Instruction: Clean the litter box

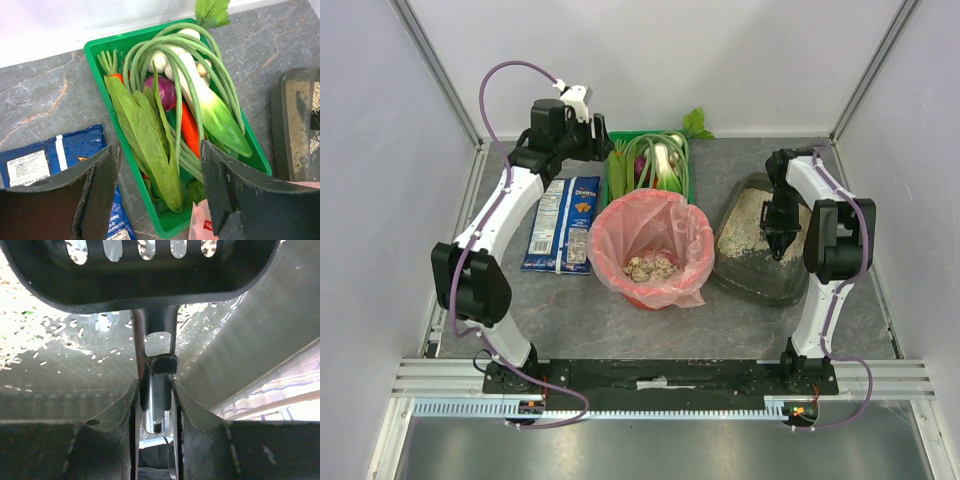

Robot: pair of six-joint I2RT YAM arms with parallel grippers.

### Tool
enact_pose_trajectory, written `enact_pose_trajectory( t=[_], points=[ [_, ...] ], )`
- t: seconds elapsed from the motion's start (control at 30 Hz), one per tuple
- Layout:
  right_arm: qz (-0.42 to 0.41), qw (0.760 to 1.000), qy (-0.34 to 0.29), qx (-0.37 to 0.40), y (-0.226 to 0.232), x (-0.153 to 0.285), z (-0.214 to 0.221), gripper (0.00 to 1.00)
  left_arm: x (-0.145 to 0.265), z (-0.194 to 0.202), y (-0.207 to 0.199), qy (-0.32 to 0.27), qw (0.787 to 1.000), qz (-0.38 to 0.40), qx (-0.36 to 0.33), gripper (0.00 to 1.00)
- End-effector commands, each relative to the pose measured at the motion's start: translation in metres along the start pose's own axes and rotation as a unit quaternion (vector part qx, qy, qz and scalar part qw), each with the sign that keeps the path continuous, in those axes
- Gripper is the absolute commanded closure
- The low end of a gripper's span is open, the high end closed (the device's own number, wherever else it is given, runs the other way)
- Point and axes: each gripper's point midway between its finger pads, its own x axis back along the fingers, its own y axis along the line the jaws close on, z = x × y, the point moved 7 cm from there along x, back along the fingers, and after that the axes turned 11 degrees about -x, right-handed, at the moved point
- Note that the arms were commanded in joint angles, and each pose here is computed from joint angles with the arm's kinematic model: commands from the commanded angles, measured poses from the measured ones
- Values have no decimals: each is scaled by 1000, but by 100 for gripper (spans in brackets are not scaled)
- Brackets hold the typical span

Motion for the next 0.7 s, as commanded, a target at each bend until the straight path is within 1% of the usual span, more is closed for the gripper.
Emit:
enact_pose_trajectory(
  t=[0.0,0.1,0.3,0.4,0.57,0.67],
  points=[
    [16,998,-44,-38,-6,-3,-1,100,14,-19,6,-28,999,-13,-26,29],
    [13,996,-73,-44,-6,-8,-2,100,16,-17,5,-27,999,-13,-30,29],
    [7,992,-123,-28,-4,-20,3,100,26,-14,3,-26,999,-14,-37,29],
    [-15,989,-147,-23,1,-20,3,100,31,-9,2,-22,999,-13,-39,29],
    [-55,981,-184,7,13,-2,5,100,41,-4,2,-14,998,-22,-51,29],
    [-65,977,-200,28,21,10,8,100,47,1,1,-9,999,-22,-48,25]
  ],
)
